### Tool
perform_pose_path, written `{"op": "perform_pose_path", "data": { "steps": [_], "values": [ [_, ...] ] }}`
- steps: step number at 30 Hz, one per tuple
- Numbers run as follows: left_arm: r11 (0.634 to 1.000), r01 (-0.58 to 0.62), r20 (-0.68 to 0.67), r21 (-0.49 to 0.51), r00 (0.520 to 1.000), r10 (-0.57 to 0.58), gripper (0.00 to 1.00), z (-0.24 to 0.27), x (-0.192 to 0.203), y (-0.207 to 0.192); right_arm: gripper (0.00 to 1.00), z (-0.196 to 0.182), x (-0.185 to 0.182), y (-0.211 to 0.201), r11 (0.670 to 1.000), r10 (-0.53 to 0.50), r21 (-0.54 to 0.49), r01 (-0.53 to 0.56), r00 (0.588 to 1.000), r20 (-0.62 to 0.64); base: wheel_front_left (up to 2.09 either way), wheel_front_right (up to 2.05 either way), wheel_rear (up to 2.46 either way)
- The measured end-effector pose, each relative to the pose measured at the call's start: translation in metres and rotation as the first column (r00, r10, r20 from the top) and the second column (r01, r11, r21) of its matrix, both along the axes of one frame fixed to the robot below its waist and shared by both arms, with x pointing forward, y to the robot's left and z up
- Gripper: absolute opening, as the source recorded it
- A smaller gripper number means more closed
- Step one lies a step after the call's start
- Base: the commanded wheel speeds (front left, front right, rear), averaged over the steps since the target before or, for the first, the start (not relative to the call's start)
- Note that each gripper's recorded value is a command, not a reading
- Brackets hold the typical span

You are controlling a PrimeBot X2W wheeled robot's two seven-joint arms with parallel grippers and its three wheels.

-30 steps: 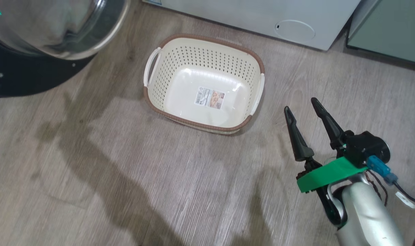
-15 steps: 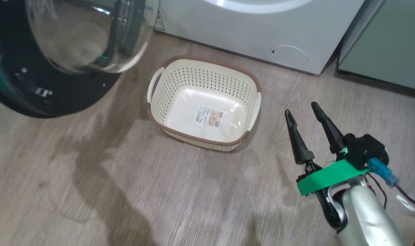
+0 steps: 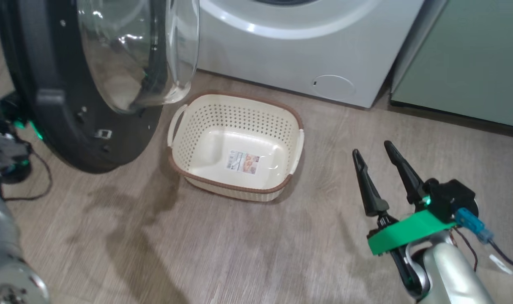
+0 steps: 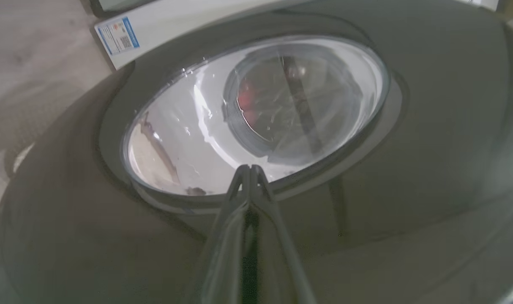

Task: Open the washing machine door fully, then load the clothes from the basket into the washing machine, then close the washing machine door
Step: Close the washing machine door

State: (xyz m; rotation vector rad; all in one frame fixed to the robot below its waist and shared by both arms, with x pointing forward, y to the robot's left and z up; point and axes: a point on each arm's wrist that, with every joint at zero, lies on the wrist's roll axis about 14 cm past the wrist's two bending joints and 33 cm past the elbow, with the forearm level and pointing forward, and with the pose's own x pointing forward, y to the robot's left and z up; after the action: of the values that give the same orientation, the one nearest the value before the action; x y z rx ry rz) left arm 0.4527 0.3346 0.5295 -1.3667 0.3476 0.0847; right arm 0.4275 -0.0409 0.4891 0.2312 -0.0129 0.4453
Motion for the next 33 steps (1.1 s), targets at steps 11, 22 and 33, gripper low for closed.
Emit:
{"op": "perform_pose_path", "data": {
  "steps": [11, 22, 33],
  "values": [
    [0.97, 0.207, 0.068, -0.124, 0.978, -0.199, 0.0, -0.01, 0.02, -0.082, 1.0, -0.004, -0.008, -0.034, 0.996, -0.095, -0.001, 0.095, 0.995, -0.017, 0.0, 0.0, 0.0],
    [0.904, 0.352, 0.14, -0.243, 0.935, -0.327, 0.0, -0.018, 0.038, -0.153, 1.0, -0.008, -0.016, -0.073, 0.979, -0.202, -0.012, 0.202, 0.979, -0.031, 0.0, 0.0, 0.0],
    [0.854, 0.406, 0.145, -0.325, 0.914, -0.379, 0.0, -0.033, 0.075, -0.223, 1.0, -0.015, -0.028, -0.121, 0.942, -0.336, -0.034, 0.335, 0.94, -0.054, 0.0, 0.0, 0.0]
  ]
}}
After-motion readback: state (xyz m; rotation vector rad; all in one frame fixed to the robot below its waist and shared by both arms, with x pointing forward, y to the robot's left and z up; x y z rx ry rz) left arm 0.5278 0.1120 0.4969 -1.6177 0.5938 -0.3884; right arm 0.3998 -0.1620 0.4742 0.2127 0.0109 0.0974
